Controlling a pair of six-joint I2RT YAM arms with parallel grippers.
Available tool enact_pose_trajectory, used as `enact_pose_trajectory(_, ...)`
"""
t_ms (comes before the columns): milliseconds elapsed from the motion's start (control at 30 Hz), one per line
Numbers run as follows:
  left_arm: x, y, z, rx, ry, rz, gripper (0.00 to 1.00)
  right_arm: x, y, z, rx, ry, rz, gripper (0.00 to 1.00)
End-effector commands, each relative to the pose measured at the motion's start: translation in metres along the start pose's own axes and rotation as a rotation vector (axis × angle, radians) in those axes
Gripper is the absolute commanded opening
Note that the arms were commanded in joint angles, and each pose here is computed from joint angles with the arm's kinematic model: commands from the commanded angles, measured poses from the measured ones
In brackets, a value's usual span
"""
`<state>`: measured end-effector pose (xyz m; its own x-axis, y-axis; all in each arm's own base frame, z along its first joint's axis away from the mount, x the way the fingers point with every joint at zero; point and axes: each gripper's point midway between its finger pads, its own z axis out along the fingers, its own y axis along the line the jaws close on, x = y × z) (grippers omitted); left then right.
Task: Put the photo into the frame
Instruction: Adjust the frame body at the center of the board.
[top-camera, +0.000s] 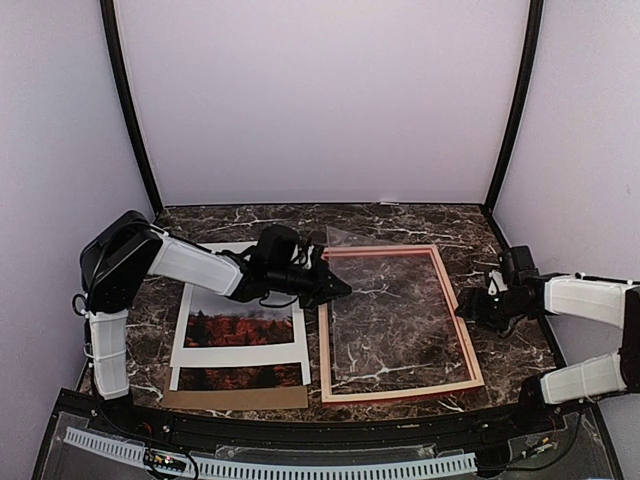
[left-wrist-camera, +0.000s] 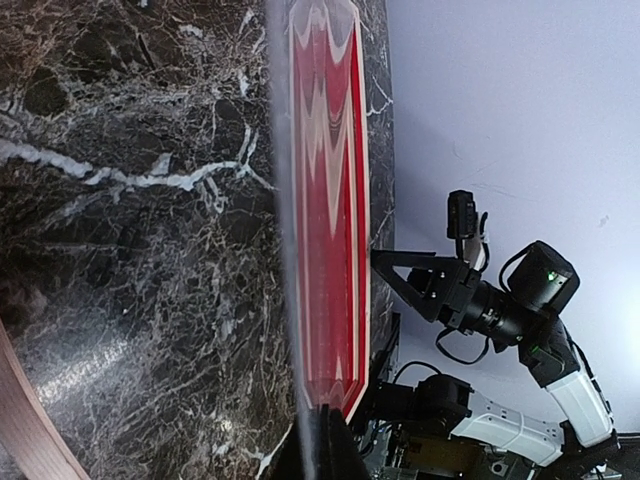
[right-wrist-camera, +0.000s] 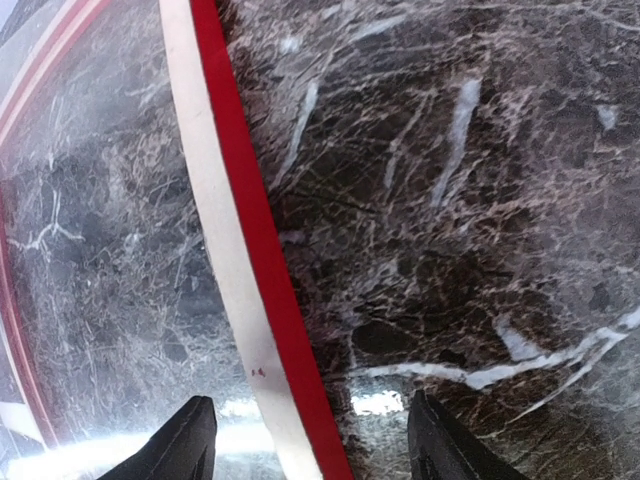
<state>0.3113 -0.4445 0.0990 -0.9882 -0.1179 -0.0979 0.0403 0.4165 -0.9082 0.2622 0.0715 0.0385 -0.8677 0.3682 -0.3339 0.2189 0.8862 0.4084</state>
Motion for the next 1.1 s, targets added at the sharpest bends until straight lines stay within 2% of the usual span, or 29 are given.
enact_pose_trajectory(0, -0.007, -0.060, -0.022, 0.119, -0.026, 0.078, 0.00, 0.005, 0.009, 0.008, -0.046, 0.005, -0.008, 0.64)
enact_pose_trajectory(100, -0.011, -0.082, -0.032, 0.142, -0.039, 0.122, 0.00, 0.009, 0.011, 0.010, -0.056, 0.015, -0.009, 0.60)
enact_pose_trajectory(333, -0.022, -0.112, -0.062, 0.130, -0.092, 0.216, 0.00, 0.021, 0.023, 0.014, -0.111, 0.024, 0.017, 0.38)
enact_pose_trajectory(567, -0.037, -0.136, -0.096, 0.109, -0.173, 0.297, 0.00, 0.030, 0.042, 0.014, -0.188, 0.020, 0.048, 0.34)
enact_pose_trajectory(833, -0.036, -0.155, -0.103, 0.144, -0.169, 0.326, 0.00, 0.036, 0.060, 0.010, -0.258, 0.040, 0.029, 0.39)
enact_pose_trajectory(1000, -0.028, -0.162, -0.098, 0.184, -0.139, 0.308, 0.00, 0.014, 0.051, -0.005, -0.143, -0.030, -0.013, 0.59)
enact_pose_trajectory(1067, -0.023, -0.167, -0.095, 0.205, -0.123, 0.305, 0.00, 0.001, 0.043, -0.012, -0.095, -0.062, -0.017, 0.63)
